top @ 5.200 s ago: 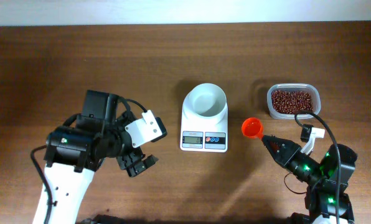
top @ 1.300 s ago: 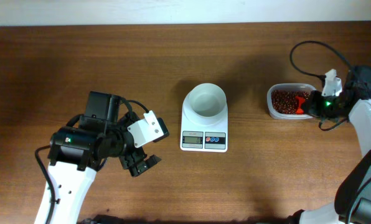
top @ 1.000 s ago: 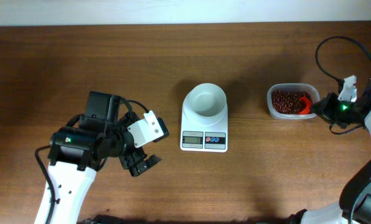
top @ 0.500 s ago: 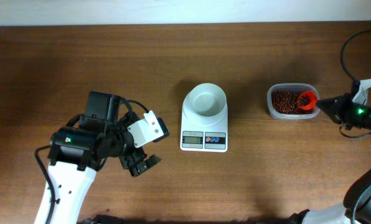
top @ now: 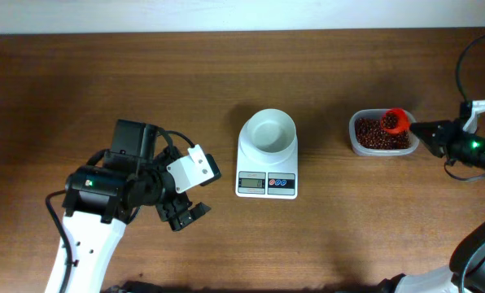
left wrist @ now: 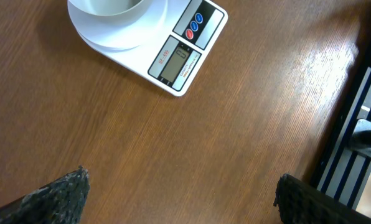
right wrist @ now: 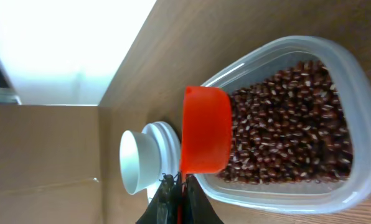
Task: Scoop and weigh 50g on scale
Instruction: 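Dip the scoop into the red beans and scoop them up, then carry the filled scoop with the right gripper over the white bowl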
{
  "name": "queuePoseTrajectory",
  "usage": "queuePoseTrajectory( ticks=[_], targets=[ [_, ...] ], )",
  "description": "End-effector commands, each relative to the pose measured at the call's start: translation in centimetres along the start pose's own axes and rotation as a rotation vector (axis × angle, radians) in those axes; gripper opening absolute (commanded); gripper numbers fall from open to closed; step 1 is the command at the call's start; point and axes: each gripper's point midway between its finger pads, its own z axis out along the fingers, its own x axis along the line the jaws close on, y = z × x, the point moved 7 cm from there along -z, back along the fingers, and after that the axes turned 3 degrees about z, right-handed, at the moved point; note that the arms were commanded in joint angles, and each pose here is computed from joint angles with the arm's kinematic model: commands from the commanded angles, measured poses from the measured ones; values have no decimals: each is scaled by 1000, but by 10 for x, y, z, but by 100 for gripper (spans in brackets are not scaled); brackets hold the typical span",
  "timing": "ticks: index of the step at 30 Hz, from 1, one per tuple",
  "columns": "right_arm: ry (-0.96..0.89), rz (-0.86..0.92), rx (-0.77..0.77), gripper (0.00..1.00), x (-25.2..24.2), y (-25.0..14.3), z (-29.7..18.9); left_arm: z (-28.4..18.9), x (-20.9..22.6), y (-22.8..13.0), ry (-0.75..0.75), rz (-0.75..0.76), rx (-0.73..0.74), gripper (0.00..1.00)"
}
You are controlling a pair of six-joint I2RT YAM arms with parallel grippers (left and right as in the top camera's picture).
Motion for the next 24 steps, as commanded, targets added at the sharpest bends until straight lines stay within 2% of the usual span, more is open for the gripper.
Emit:
queuePoseTrajectory(
  ticks=[1, 6, 14, 24],
  targets=[
    [99, 5, 10, 4, 6, -2, 0, -1, -2, 0, -7, 5, -18, 99],
    [140, -11, 49, 4, 17, -7, 10, -1, -2, 0, -6, 5, -18, 99],
    [178, -76, 236, 4, 54, -38, 66, -1, -2, 0, -7, 5, -18, 99],
    [237, -163, 376, 4, 98, -70, 118, -1, -2, 0, -7, 5, -18, 99]
  ],
)
